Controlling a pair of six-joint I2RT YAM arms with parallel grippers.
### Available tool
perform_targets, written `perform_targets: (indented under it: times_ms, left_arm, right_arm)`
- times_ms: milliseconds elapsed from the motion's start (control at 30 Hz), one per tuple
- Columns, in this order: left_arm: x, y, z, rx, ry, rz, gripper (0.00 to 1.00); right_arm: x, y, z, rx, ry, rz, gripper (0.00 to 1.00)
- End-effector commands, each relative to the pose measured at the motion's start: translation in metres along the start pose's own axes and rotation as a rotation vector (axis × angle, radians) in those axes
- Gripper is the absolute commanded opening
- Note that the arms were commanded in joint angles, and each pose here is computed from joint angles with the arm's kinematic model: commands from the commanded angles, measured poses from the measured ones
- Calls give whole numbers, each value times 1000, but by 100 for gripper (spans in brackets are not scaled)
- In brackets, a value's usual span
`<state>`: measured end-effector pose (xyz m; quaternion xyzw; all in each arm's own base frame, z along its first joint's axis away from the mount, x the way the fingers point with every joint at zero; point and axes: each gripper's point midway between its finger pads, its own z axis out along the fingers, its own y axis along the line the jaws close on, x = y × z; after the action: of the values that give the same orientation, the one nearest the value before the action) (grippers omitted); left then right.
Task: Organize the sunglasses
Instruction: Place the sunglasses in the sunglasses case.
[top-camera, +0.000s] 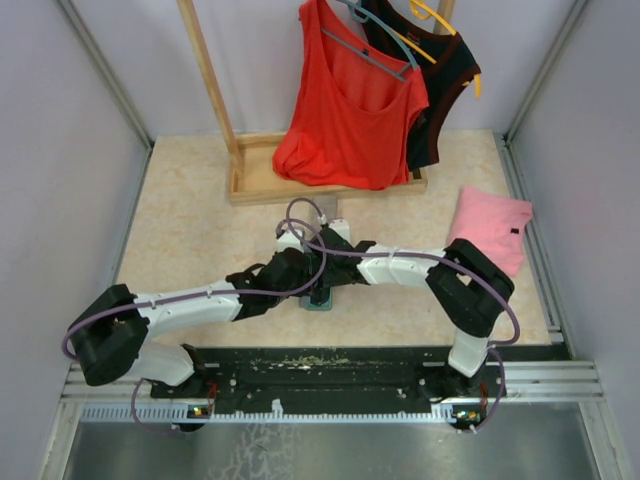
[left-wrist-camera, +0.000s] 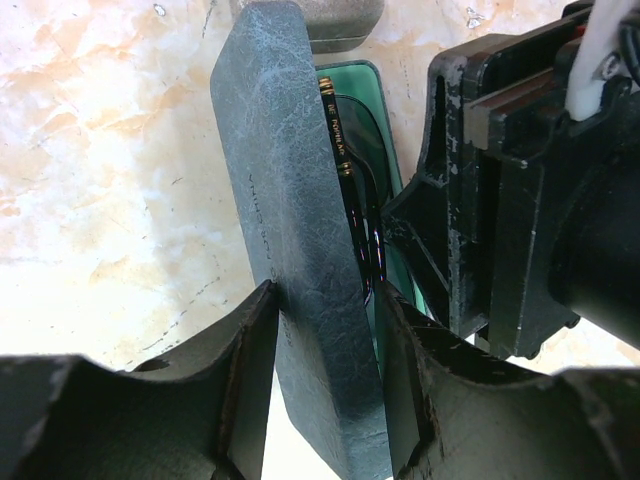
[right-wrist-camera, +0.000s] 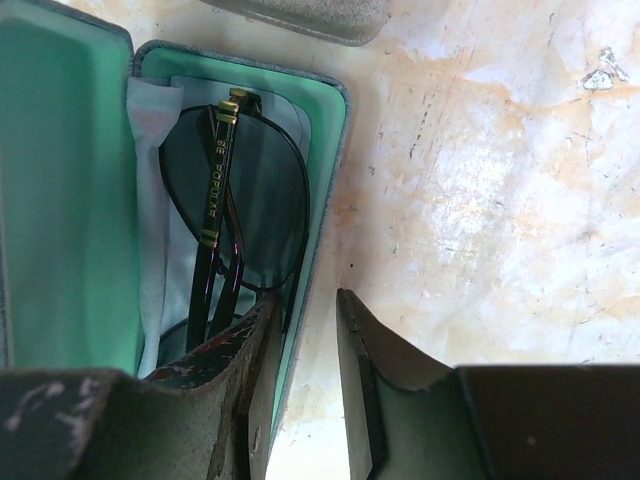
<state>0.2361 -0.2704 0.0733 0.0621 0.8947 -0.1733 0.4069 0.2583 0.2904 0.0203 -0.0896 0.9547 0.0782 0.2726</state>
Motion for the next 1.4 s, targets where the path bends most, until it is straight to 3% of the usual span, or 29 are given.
perform_targets:
  times_ms: [0,333,600,933,1100,1367]
  left_arm:
    - [2,-5,-4,38,2,6,48]
    - [1,-1,-6,18,0,13,49]
    - [-3,-3,-7,21,-3,22,49]
    - [-25,-25,-22,121,-44,5,57]
    - [-50,-30,-37,151,-111,7,59]
    - [-70,30,-43,28,-185,-46,54]
  right_arm:
    - [11,-2,-5,-25,7,6,31]
    - [-21,18,-36,-135,-84,34,32]
    - [-30,13,-48,-115,-115,41,32]
    - [-40,3,-62,-265,-259,234,32]
    - [-27,-23,-47,-222,-224,302,31]
    - [-7,-26,-24,-193,-143,279,15]
